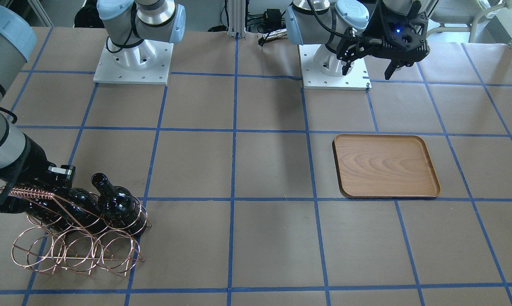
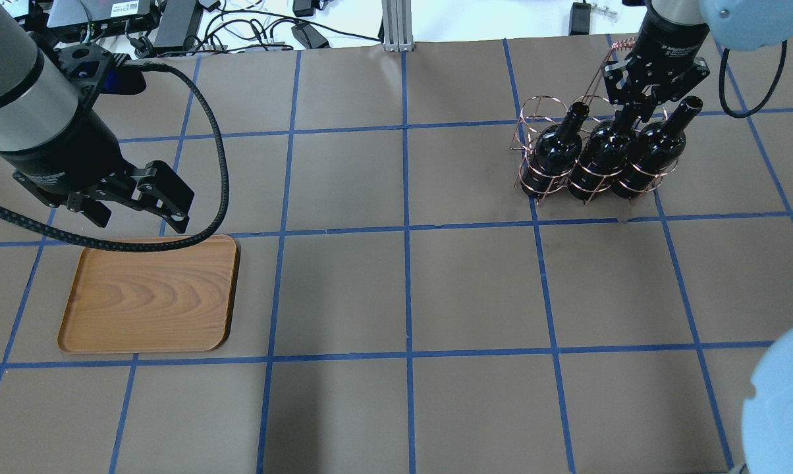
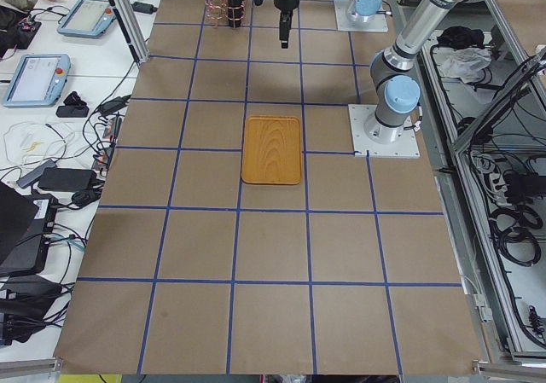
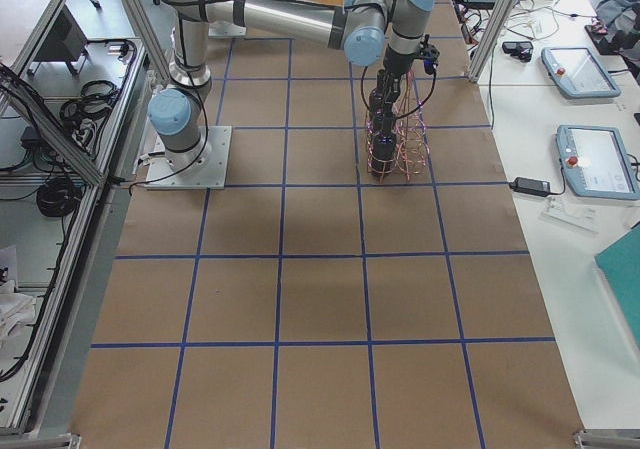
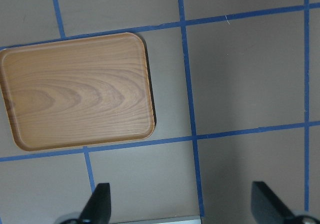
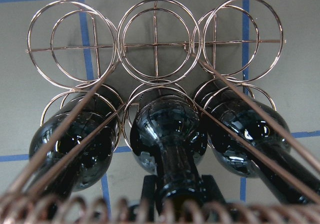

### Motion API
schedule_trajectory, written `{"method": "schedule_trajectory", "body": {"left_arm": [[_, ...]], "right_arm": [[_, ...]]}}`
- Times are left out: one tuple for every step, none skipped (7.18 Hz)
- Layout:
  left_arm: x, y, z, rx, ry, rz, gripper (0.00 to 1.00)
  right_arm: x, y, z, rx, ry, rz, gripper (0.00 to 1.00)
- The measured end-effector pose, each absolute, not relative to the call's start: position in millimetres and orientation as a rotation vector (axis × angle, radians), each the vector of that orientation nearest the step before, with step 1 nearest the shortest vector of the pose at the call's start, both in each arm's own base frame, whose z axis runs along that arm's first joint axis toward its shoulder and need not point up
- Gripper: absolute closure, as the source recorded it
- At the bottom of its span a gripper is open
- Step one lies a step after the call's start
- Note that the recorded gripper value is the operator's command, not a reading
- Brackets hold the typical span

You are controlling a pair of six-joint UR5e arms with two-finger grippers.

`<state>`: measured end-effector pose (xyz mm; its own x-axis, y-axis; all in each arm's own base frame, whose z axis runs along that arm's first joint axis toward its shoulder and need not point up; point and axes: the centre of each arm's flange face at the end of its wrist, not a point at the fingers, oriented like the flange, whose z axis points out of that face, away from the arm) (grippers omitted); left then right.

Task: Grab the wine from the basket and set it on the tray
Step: 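Grasp the dark wine bottle neck with the right gripper and lift it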

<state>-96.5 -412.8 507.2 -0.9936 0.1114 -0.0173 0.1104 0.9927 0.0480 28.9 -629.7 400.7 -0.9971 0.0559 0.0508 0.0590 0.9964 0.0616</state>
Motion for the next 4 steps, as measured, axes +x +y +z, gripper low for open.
{"method": "schedule_trajectory", "body": {"left_arm": [[-96.1, -413.1, 507.0, 0.171, 3.116, 0.073, 0.00], [-95.7, -413.4, 506.9, 0.169, 3.117, 0.073, 0.00], [-95.2, -413.6, 506.8, 0.168, 3.116, 0.073, 0.00], [-94.8, -413.8, 506.7, 0.167, 3.115, 0.074, 0.00]], "right_arm": [[27.7, -630.4, 407.6, -0.103, -3.092, -0.076, 0.72], [27.2, -632.2, 422.5, -0.111, -3.092, -0.039, 0.71], [27.3, -630.9, 446.9, -0.116, -3.091, -0.010, 0.69], [29.5, -620.1, 479.8, -0.118, -3.091, 0.002, 0.69]]}}
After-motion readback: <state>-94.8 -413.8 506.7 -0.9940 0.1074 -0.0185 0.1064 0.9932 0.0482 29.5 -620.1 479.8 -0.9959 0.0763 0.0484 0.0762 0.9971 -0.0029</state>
